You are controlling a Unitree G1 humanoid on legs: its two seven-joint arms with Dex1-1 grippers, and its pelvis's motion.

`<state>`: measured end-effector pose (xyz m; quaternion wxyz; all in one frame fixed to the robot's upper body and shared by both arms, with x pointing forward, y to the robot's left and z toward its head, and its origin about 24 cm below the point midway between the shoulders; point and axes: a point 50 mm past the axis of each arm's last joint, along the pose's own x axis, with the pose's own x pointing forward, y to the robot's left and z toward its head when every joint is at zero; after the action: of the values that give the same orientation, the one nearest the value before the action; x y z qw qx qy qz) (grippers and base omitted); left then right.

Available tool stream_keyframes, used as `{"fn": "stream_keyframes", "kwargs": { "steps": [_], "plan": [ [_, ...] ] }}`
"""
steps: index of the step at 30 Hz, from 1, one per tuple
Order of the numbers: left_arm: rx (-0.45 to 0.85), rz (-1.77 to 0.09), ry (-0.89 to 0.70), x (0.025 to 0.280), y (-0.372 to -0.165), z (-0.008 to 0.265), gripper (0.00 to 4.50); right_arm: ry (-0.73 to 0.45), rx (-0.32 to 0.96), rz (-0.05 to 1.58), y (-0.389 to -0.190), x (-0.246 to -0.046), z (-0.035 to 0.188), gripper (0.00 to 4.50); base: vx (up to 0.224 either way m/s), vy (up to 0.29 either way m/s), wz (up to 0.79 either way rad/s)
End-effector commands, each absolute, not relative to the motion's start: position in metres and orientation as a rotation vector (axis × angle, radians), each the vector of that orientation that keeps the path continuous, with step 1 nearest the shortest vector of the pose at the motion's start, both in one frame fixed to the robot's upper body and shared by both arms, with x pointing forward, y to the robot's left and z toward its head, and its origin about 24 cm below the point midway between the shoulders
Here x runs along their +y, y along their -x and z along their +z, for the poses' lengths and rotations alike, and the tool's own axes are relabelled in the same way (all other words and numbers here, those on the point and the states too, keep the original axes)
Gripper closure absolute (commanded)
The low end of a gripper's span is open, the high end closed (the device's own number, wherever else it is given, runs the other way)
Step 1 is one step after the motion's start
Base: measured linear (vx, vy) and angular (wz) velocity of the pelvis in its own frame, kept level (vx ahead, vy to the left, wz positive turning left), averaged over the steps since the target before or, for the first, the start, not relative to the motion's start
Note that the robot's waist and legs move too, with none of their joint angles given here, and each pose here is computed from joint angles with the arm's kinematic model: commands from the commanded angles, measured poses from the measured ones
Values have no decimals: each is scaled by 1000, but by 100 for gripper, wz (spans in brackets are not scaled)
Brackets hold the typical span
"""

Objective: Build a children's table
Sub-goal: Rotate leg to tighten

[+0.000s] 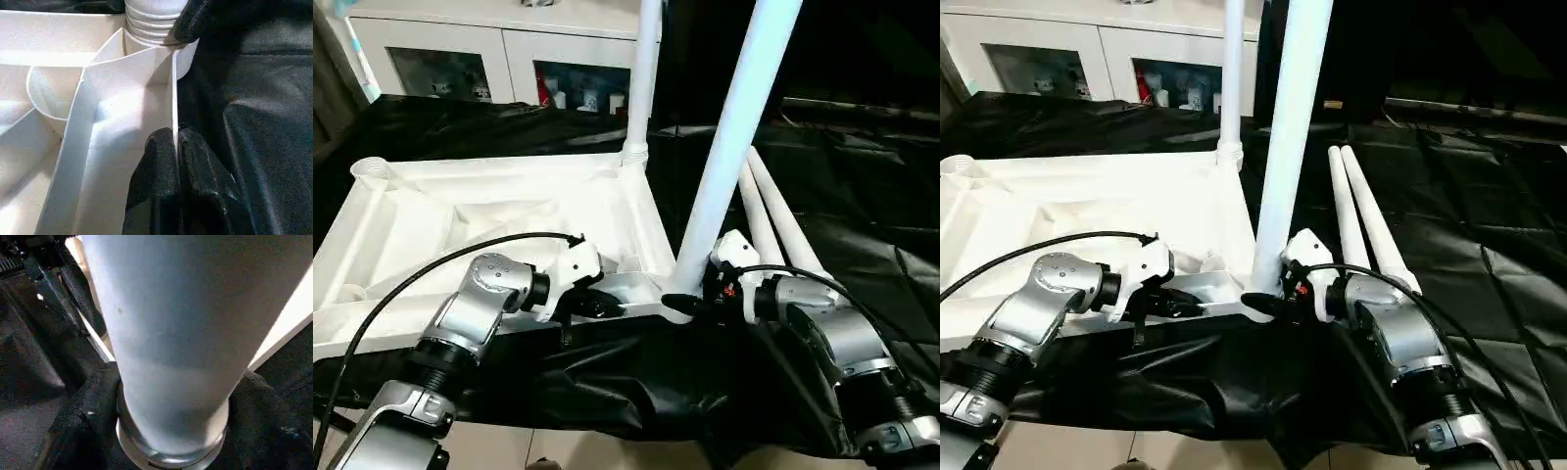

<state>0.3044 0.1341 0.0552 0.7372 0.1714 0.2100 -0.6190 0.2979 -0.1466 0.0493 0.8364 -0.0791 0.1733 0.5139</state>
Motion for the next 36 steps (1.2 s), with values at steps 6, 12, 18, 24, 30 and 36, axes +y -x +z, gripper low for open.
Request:
{"fn": "stream_keyframes", "kwargs": {
  "steps": [6, 12, 18, 24, 30, 36],
  "plan": [
    [408, -1281, -327, 115, -312, 57, 450, 101, 374, 924, -304, -139, 35, 178, 0, 0, 0],
    [420, -1006, -341, 89, -336, 51, 450, -2, 398, 520, -324, -121, 20, 178, 0, 0, 0],
    [340, -1020, -363, 49, -340, 57, 450, -84, 374, 395, -333, -96, 24, 144, 0, 0, 0],
    [296, -1010, -393, 54, -347, 61, 450, -85, 301, 370, -333, -109, 33, 75, 0, 0, 0],
    [224, -844, -361, 65, -362, 67, 450, 39, 206, 389, -314, -125, 47, 66, 0, 0, 0],
    [90, -691, -264, 77, -376, 92, 374, 102, 238, 443, -288, -126, 43, 61, 0, 0, 0]
  ]
}}
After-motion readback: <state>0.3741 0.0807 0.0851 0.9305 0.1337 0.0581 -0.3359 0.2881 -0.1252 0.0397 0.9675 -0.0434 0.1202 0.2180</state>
